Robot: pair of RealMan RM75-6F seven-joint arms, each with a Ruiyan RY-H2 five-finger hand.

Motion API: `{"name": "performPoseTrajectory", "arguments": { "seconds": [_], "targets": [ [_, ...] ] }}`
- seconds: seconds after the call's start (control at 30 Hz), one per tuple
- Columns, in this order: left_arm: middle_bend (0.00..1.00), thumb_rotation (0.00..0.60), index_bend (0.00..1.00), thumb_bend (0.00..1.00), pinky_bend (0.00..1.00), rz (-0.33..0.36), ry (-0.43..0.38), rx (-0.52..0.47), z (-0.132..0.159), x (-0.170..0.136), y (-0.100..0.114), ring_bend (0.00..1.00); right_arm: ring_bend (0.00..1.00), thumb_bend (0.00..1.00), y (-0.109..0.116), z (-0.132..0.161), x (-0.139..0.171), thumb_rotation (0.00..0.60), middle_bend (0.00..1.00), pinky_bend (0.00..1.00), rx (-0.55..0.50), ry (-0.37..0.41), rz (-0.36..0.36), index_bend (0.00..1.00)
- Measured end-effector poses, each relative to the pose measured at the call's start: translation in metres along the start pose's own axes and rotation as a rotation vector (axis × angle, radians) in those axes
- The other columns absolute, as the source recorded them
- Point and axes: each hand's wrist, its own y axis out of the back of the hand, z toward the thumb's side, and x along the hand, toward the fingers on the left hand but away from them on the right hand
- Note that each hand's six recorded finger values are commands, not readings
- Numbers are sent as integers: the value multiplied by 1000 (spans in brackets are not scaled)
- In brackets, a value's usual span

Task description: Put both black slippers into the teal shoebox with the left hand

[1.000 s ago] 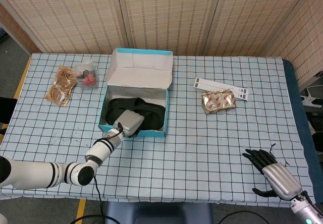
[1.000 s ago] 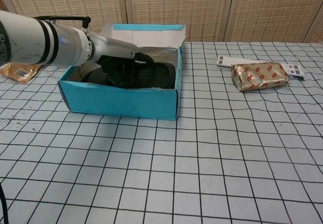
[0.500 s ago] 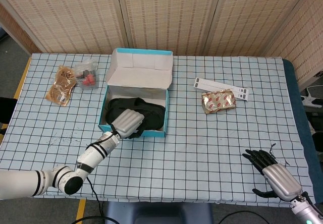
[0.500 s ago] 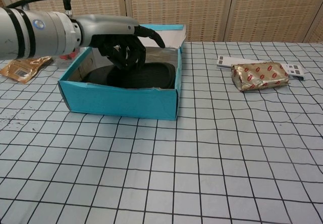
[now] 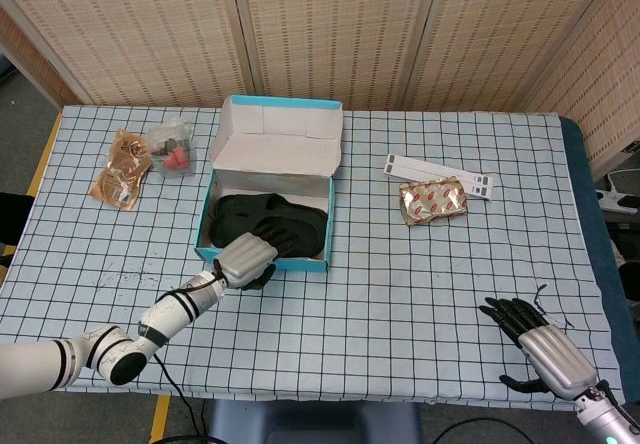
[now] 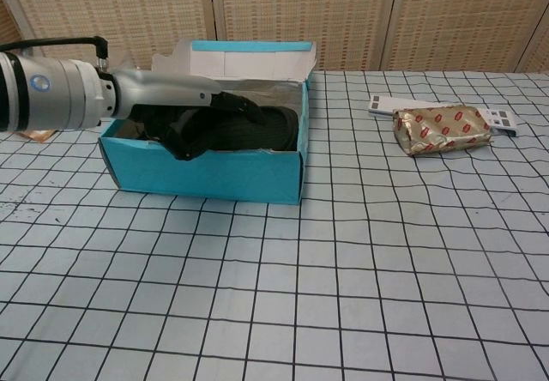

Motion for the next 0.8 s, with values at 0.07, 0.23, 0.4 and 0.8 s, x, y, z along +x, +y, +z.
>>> {"name": "performPoseTrajectory", "arguments": {
  "seconds": [0.07, 0.23, 0.4, 0.8],
  "targets": [
    [0, 600, 17, 759, 40, -1, 10, 23, -4, -1, -2, 0, 0, 75, 0, 0, 0, 600, 0, 0, 1, -1, -1, 0],
    [0, 600, 0, 757, 21, -38, 33, 29, -11, -1, -12, 0, 0, 74, -1, 0, 0, 600, 0, 0, 3, -3, 0, 0],
    [0, 600, 0, 757, 2, -88, 45, 35, -16, 7, -28, 0, 0, 74, -3, 1, -1, 600, 0, 0, 5, -2, 8, 0],
    [0, 600, 0, 763, 0, -163, 53, 47, -19, 34, -53, 0, 0, 75, -4, 0, -4, 600, 0, 0, 5, -5, 13, 0]
  ]
}}
